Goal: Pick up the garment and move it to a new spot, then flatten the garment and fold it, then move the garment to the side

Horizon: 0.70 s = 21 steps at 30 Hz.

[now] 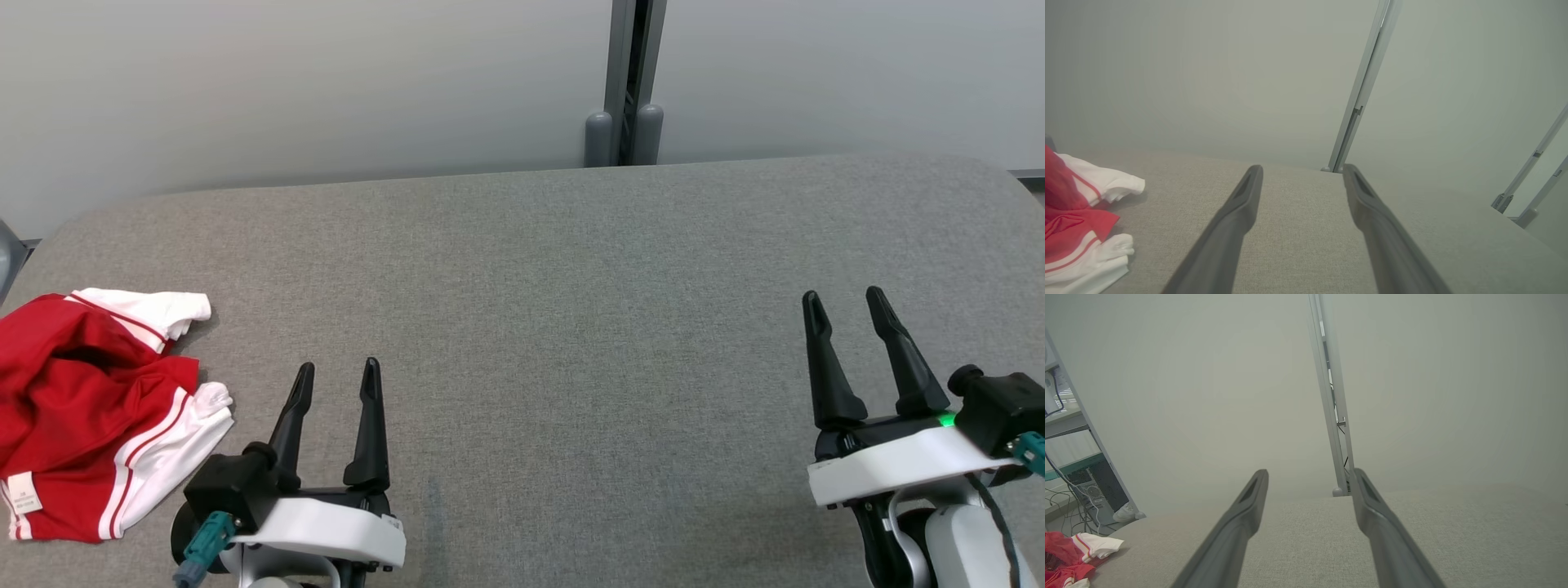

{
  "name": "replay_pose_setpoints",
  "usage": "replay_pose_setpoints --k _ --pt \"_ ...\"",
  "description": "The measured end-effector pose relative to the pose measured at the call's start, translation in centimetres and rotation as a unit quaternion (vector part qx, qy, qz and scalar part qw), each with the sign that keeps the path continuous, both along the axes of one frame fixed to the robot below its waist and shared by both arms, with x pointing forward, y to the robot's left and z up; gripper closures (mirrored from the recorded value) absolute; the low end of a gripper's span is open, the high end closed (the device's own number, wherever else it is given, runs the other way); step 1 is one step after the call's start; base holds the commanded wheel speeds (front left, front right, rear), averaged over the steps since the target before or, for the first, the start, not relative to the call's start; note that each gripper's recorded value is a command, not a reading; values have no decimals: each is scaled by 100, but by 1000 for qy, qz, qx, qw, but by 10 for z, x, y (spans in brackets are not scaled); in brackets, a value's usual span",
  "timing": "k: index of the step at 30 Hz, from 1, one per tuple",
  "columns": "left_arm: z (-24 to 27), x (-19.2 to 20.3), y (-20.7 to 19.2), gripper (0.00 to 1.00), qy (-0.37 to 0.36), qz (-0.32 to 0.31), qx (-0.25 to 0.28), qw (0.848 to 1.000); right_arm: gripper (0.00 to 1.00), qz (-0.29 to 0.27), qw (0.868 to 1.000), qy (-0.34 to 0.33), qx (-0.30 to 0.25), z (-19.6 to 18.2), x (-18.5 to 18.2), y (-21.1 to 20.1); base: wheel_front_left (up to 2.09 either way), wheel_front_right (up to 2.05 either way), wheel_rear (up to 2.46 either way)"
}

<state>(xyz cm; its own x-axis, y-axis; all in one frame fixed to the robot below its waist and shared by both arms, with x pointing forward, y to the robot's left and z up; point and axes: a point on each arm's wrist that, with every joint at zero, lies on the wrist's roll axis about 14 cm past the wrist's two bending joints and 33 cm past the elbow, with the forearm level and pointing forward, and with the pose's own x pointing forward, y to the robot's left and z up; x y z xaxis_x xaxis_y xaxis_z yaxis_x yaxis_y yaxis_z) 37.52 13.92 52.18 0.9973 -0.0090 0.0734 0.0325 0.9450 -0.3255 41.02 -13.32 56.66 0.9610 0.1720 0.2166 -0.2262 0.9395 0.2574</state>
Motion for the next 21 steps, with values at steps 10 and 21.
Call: replay_pose_setpoints --k 10,21 --pt "-18 -1 -6 0 22 -2 40 999 0 -11 997 47 -57 -40 -1 -4 0 0 0" --pt "-26 -2 -4 0 29 7 73 997 0 -9 996 39 -82 -42 0 -2 0 0 0"
